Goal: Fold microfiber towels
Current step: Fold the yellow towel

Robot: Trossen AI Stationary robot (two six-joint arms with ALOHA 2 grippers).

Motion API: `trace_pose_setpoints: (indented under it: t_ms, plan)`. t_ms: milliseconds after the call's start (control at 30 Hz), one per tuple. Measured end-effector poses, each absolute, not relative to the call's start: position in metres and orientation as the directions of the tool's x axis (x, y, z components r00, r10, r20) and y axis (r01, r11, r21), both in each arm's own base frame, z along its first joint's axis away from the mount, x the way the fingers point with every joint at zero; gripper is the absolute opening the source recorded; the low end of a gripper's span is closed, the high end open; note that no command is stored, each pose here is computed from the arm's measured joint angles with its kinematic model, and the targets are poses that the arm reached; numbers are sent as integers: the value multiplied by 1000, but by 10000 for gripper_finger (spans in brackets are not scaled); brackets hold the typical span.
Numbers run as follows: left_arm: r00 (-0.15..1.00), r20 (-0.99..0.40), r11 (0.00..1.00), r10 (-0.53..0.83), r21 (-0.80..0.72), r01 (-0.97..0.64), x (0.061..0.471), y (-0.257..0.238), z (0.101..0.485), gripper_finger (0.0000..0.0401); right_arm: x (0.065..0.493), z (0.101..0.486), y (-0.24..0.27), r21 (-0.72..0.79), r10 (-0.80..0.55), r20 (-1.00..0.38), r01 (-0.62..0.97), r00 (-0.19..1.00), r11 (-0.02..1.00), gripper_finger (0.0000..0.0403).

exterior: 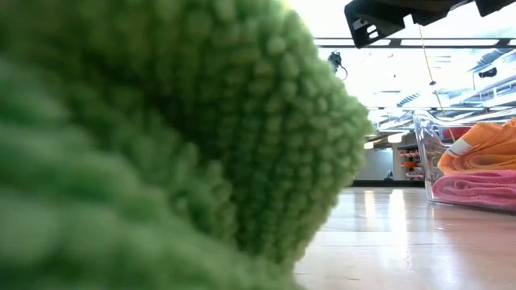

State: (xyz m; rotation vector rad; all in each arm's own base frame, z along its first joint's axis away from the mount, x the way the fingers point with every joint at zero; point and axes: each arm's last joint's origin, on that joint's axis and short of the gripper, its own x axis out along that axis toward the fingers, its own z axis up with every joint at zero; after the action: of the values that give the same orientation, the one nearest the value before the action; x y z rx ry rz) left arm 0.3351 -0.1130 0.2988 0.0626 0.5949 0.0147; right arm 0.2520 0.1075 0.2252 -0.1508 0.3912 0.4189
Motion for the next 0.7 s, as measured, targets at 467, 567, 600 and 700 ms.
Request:
trace_pose_setpoints:
  t_ms: [467,567,600,700]
  plan:
    - [954,-271,966,130,251,-61,336,-58,352,34,253,226,105,-145,201,-387,-275,900,951,113]
    - [958,-241,954,153,289,-80,338,-49,356,18,255,227,99,-168,131,-382,-208,915,964,129]
    - [961,-229,949,157,305,-82,337,-48,358,13,257,228,97,-163,112,-377,-185,919,969,136]
    - [968,-185,931,167,352,-94,337,-43,364,8,262,233,86,-152,56,-364,-119,930,981,158]
